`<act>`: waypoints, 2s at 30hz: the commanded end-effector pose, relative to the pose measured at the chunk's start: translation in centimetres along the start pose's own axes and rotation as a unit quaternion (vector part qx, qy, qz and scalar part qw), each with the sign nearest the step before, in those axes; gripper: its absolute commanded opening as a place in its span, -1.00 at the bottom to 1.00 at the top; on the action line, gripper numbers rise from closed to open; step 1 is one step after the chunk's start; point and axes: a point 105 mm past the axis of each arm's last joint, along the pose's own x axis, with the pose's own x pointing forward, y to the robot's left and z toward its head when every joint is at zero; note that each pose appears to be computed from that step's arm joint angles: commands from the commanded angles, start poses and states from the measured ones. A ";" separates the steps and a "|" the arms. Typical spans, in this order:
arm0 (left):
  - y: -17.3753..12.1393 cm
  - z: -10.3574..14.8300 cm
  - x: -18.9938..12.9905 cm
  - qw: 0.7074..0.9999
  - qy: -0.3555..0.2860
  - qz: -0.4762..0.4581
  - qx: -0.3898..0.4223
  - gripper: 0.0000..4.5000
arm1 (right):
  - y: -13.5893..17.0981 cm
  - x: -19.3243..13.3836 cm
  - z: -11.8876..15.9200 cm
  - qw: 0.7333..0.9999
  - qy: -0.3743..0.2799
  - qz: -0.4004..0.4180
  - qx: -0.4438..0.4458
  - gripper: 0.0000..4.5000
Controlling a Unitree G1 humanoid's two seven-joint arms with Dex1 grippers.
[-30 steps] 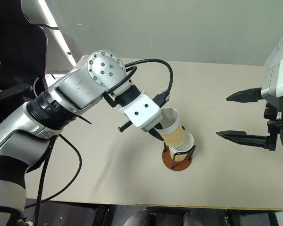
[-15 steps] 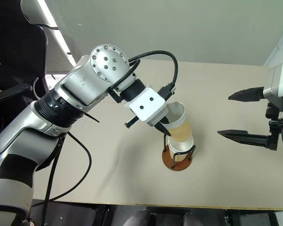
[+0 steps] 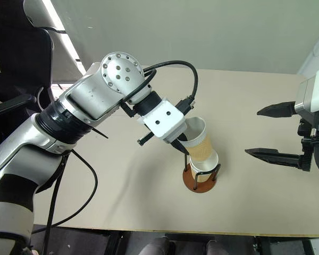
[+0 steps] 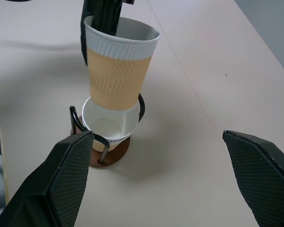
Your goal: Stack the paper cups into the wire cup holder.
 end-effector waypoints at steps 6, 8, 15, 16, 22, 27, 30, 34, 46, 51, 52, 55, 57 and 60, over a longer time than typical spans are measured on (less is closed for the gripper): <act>1.5 0.2 1.4 1.000 -0.002 -0.024 0.017 -0.97 | -0.2 -0.7 0.8 0.999 -0.010 -0.024 -0.019 1.00; 1.7 -0.2 1.8 1.000 0.001 -0.026 0.018 -0.97 | -0.2 -0.7 0.8 0.999 -0.010 -0.025 -0.019 1.00; 2.1 -0.3 2.2 0.999 0.004 -0.024 0.024 -0.97 | -0.3 -0.8 0.8 0.999 -0.010 -0.026 -0.018 1.00; 2.1 -0.4 2.2 0.999 0.007 -0.025 0.026 -0.97 | -0.3 -0.8 0.8 0.999 -0.010 -0.026 -0.019 1.00; 2.0 -0.5 2.3 0.999 0.010 -0.029 0.026 -0.97 | -0.3 -0.8 0.8 0.999 -0.009 -0.028 -0.018 1.00; 2.1 -0.6 2.4 0.999 0.012 -0.029 0.024 -0.97 | -0.3 -0.8 0.8 0.999 -0.009 -0.027 -0.018 1.00; 2.2 -0.6 2.4 0.999 0.012 -0.028 0.024 -0.58 | -0.4 -0.8 0.8 0.999 -0.008 -0.027 -0.018 1.00; 2.3 -0.5 2.4 0.999 0.011 -0.027 0.024 0.04 | -0.4 -0.8 0.8 0.999 -0.007 -0.026 -0.016 1.00; 5.6 -0.1 0.2 0.995 -0.038 0.089 -0.016 1.00 | -0.7 -0.4 0.2 0.999 -0.009 -0.030 -0.011 1.00; 5.1 -2.5 -3.4 0.978 -0.053 0.181 -0.090 1.00 | -1.6 0.1 -0.8 0.999 -0.016 -0.037 0.004 1.00; 4.8 -3.0 -4.3 0.971 -0.062 0.201 -0.112 1.00 | -1.8 0.2 -1.1 0.999 -0.020 -0.039 0.008 1.00; 4.0 -4.1 -6.5 0.945 -0.089 0.267 -0.167 1.00 | -2.7 0.9 -1.7 0.998 -0.040 -0.050 0.024 1.00; 3.6 -5.0 -7.8 0.920 -0.104 0.319 -0.200 1.00 | -3.5 1.5 -2.1 0.995 -0.059 -0.063 0.041 1.00; 2.3 -7.4 -9.9 0.862 -0.120 0.416 -0.263 1.00 | -4.5 3.0 -3.4 0.990 -0.083 -0.081 0.077 1.00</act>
